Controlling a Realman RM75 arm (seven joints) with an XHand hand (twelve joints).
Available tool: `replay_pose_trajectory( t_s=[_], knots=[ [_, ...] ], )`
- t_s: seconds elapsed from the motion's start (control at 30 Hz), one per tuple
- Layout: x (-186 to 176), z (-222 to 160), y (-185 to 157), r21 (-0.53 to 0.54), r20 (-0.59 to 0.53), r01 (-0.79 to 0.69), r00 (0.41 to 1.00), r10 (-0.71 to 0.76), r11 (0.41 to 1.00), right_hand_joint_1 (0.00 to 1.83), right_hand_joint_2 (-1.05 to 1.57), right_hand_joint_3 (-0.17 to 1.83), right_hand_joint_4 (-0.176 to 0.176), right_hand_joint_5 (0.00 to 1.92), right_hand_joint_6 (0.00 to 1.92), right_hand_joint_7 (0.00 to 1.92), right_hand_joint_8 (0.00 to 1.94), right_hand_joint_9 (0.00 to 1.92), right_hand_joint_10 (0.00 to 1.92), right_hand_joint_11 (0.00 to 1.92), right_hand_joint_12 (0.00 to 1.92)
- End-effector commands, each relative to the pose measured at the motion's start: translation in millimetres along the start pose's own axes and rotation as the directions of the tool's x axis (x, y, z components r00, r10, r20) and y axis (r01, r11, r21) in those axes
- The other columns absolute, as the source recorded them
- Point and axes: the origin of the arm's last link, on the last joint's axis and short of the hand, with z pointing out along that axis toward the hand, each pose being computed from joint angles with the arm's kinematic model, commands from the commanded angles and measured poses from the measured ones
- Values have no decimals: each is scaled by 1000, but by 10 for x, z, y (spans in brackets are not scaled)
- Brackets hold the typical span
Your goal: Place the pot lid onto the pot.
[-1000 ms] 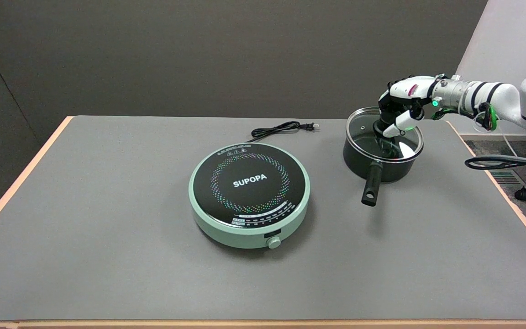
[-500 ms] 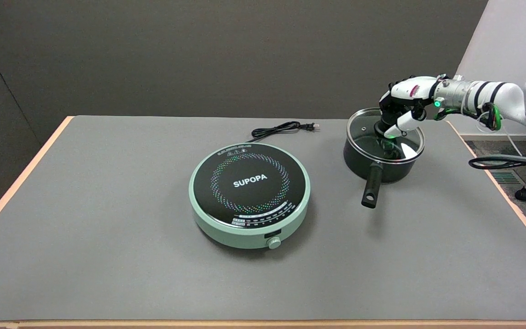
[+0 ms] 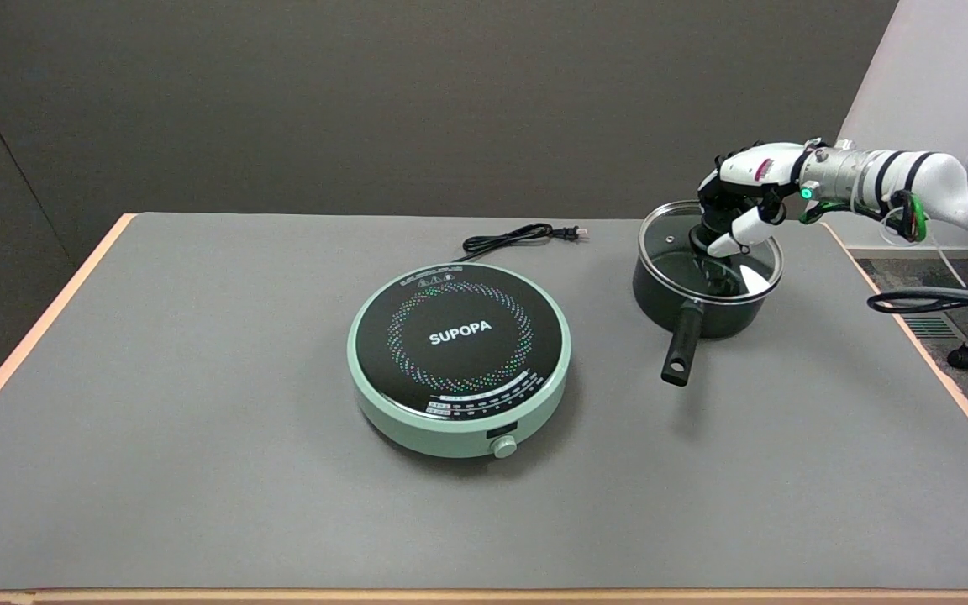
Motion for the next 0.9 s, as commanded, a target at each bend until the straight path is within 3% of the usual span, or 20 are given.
replay_pose_trajectory(
  t_s=[0.03,0.07,0.1,0.2,0.4,0.6,0.7,0.77,0.9],
  knots=[
    [-24,-6,-38,17,12,9,1000,-9,1000,1276,1013,280,43,726,1129,982,1087,872,1389,567,1553],
    [-26,-6,-40,17,13,13,1000,-13,1000,1177,815,593,176,715,845,935,941,854,1346,505,1578],
    [-25,-5,-44,18,15,20,1000,-20,1000,960,660,863,176,712,781,911,704,845,1306,473,1561],
    [-25,-1,-62,22,20,44,999,-44,999,924,618,896,176,697,663,876,602,836,1201,480,1450],
    [-1,-2,-48,14,13,49,999,-49,999,843,602,876,176,656,439,840,416,804,1009,550,1046],
    [91,-5,-13,-8,-12,50,999,-50,999,646,498,933,176,496,220,633,202,652,428,351,596],
    [175,-10,14,-26,-39,46,998,-47,999,561,460,903,170,429,192,529,184,567,321,290,496],
    [248,-20,30,-36,-61,44,997,-46,998,485,390,894,143,328,149,390,152,416,253,221,516],
    [420,-50,51,-59,-116,41,992,-48,997,418,340,815,132,204,149,208,154,218,174,194,495]
  ],
)
